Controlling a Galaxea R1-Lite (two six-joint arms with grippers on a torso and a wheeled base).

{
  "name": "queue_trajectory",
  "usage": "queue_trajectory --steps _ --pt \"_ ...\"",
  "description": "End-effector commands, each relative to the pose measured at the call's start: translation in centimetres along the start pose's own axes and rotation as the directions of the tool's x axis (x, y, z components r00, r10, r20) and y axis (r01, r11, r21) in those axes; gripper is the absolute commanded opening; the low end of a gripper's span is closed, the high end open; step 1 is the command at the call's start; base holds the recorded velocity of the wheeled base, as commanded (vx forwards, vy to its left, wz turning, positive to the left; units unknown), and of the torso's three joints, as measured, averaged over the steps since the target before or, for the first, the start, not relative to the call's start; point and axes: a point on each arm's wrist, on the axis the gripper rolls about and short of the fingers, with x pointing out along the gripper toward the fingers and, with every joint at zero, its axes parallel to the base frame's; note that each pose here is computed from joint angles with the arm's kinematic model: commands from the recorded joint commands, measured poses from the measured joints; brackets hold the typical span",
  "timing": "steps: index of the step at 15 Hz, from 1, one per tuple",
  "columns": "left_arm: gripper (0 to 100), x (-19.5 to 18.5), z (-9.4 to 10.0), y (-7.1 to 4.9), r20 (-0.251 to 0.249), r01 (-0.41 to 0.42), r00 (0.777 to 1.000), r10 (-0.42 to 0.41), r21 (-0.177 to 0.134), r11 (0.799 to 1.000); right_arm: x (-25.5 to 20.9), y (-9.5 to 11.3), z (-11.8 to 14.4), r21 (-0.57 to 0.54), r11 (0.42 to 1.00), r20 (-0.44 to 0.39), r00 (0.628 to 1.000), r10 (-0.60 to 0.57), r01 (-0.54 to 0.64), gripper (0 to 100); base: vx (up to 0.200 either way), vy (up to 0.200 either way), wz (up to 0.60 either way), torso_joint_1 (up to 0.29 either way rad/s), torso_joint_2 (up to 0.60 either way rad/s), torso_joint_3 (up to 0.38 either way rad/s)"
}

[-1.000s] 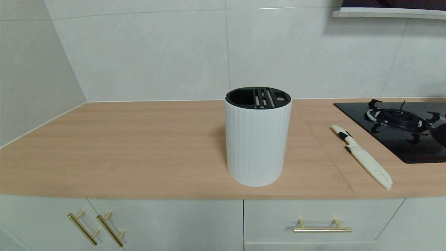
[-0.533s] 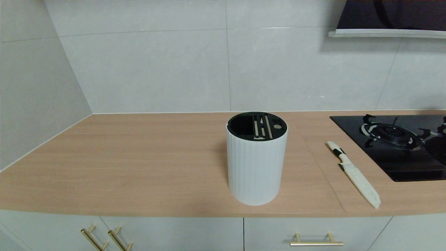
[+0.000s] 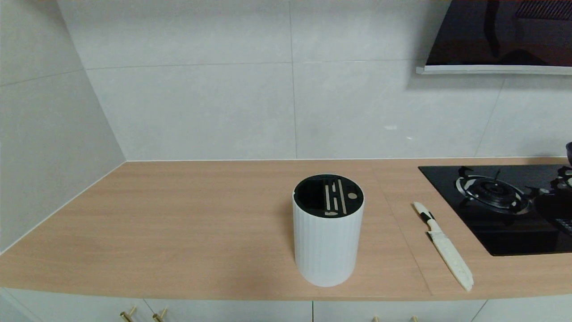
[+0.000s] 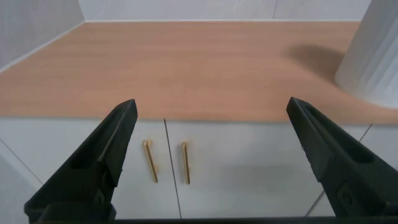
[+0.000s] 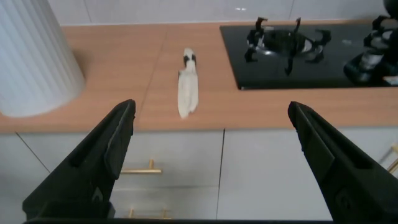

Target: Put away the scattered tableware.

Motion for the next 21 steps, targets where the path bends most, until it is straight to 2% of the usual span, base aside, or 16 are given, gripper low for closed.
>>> queue_trajectory --steps 1,9,20,21 --pt "100 0.0 0.0 0.0 0.000 0.000 1.000 0.000 0.000 1.000 0.0 0.0 0.0 0.000 1.000 -0.001 1.000 0.000 0.000 100 0.000 0.000 0.00 0.286 -0.62 -0.325" --pt "100 0.0 0.0 0.0 0.000 -0.001 1.000 0.001 0.000 1.000 0.0 0.0 0.0 0.000 1.000 -0.001 1.000 0.000 0.000 100 0.000 0.000 0.00 0.207 -0.42 -0.217" --pt "100 0.0 0.0 0.0 0.000 -0.001 1.000 0.001 0.000 1.000 0.0 0.0 0.0 -0.013 1.000 0.000 1.000 0.011 -0.011 100 0.000 0.000 0.00 0.003 -0.01 -0.002" --pt "100 0.0 0.0 0.0 0.000 -0.001 1.000 0.001 0.000 1.000 -0.2 0.0 1.0 -0.004 1.000 0.049 0.999 0.015 -0.015 100 0.000 0.000 0.00 0.000 0.00 0.000"
